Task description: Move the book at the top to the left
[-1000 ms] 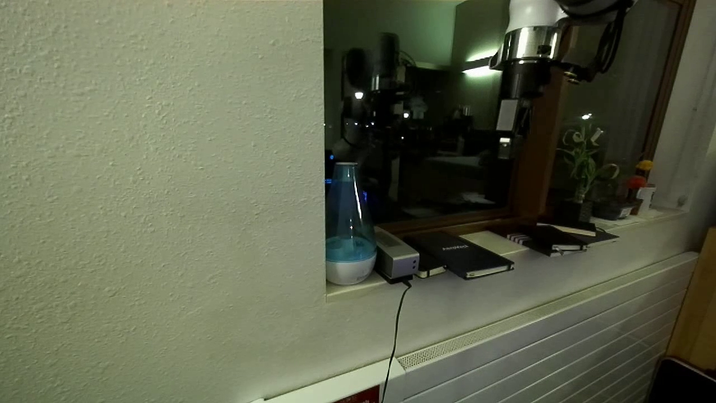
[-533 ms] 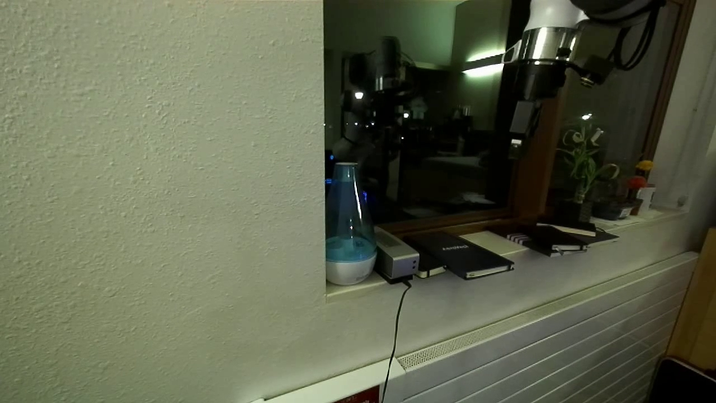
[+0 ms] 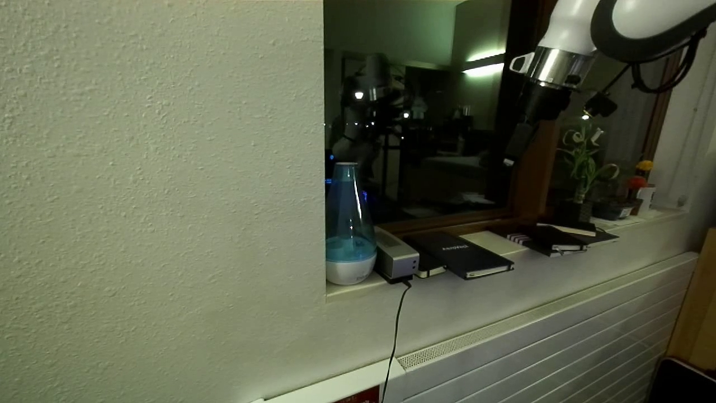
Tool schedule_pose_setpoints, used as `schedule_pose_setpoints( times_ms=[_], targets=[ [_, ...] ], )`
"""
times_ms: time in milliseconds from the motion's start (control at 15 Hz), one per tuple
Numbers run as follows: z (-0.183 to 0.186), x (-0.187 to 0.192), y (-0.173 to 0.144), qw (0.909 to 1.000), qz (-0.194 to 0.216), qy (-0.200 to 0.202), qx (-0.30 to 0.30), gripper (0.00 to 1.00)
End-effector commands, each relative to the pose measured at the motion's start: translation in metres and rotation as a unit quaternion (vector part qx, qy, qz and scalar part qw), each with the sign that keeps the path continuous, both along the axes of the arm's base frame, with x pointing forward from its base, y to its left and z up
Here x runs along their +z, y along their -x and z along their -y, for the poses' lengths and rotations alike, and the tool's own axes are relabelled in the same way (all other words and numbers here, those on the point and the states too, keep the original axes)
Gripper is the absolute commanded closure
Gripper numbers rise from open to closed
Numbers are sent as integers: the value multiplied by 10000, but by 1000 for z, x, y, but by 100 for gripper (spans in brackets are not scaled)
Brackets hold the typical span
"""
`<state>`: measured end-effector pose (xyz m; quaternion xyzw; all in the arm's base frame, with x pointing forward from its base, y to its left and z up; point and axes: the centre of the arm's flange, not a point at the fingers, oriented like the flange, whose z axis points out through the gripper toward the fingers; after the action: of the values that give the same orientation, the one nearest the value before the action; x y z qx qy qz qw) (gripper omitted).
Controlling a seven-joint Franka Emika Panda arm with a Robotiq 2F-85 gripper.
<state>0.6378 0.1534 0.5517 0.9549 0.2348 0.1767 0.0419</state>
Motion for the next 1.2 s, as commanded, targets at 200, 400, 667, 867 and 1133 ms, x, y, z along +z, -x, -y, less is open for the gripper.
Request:
schedule_pose_setpoints(
  times_ms=[200, 400, 667, 867, 1133],
  targets=[
    [2, -50, 105, 9984, -33, 37, -558, 0],
    [4, -72, 143, 9963, -319, 178, -780, 0],
    [19, -103, 202, 9898, -801, 308, -1142, 0],
    [40, -125, 251, 9852, -1104, 376, -1256, 0],
    [40, -133, 238, 9837, -1216, 469, -1237, 0]
  ],
)
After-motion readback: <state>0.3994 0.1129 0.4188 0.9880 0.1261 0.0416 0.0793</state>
